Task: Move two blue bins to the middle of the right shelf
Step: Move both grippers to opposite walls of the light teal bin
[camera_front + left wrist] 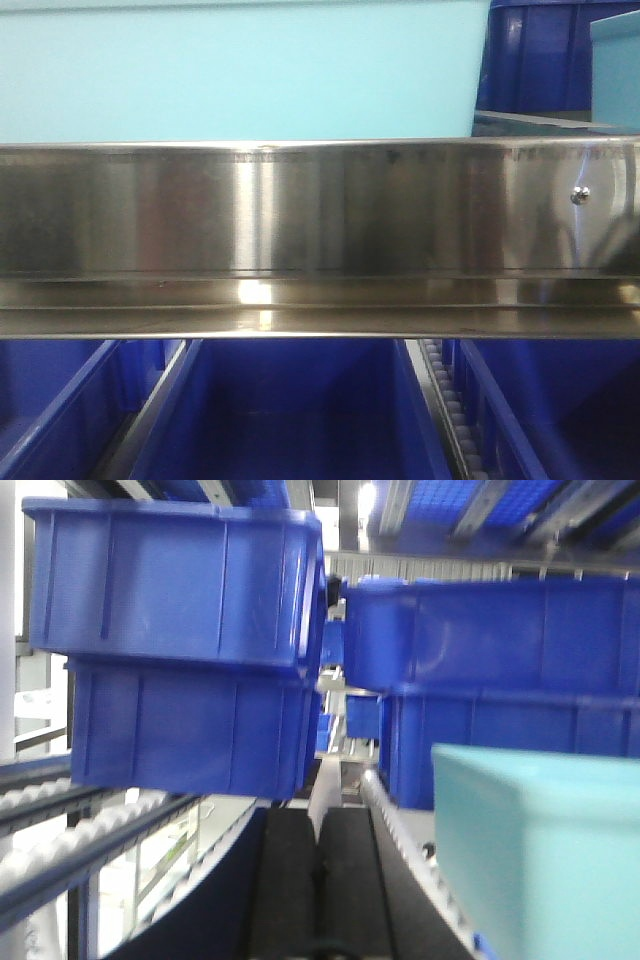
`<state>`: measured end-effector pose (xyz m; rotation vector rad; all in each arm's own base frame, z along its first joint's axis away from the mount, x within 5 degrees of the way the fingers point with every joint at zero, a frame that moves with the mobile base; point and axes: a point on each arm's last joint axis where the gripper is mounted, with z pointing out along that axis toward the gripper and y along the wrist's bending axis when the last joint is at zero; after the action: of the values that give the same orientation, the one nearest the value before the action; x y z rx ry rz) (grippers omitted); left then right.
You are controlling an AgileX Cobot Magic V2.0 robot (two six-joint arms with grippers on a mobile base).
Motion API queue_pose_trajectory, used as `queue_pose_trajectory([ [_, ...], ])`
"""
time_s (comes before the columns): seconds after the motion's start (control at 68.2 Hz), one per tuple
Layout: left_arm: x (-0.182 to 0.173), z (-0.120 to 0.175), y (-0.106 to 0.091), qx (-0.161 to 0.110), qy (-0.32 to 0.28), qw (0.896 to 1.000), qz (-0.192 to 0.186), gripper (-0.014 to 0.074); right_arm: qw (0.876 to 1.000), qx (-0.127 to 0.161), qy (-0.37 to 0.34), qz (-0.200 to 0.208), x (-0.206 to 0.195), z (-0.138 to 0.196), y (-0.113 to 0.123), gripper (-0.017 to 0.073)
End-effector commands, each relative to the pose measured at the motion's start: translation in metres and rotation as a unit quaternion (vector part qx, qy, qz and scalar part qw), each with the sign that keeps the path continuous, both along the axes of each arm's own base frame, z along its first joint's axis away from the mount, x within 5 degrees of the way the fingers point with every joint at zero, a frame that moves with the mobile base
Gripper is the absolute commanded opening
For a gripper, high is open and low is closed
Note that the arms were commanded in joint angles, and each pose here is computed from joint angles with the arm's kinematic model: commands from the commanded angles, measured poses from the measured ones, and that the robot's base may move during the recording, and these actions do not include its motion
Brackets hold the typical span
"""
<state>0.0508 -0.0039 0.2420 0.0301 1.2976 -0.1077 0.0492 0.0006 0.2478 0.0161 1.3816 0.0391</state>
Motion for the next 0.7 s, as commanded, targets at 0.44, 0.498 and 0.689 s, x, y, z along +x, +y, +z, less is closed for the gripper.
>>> queue_pose_trajectory([
  [0.44, 0.014, 0.14, -0.003, 0.051, 0.074, 0.996, 0.0, 0.0252, 1.0, 0.002, 0.026, 0.011, 0.018, 0.117, 0.002, 0.0548],
  [0.498, 0.023, 0.147, -0.005, 0.053, 0.081, 0.995, -0.008, 0.0405, 0.999, 0.002, 0.04, 0.01, 0.029, 0.123, 0.002, 0.0571],
  [0.689, 0.047, 0.158, -0.017, 0.054, 0.115, 0.99, -0.056, 0.0595, 0.996, -0.001, 0.077, 0.037, 0.064, 0.159, 0.009, 0.0568],
])
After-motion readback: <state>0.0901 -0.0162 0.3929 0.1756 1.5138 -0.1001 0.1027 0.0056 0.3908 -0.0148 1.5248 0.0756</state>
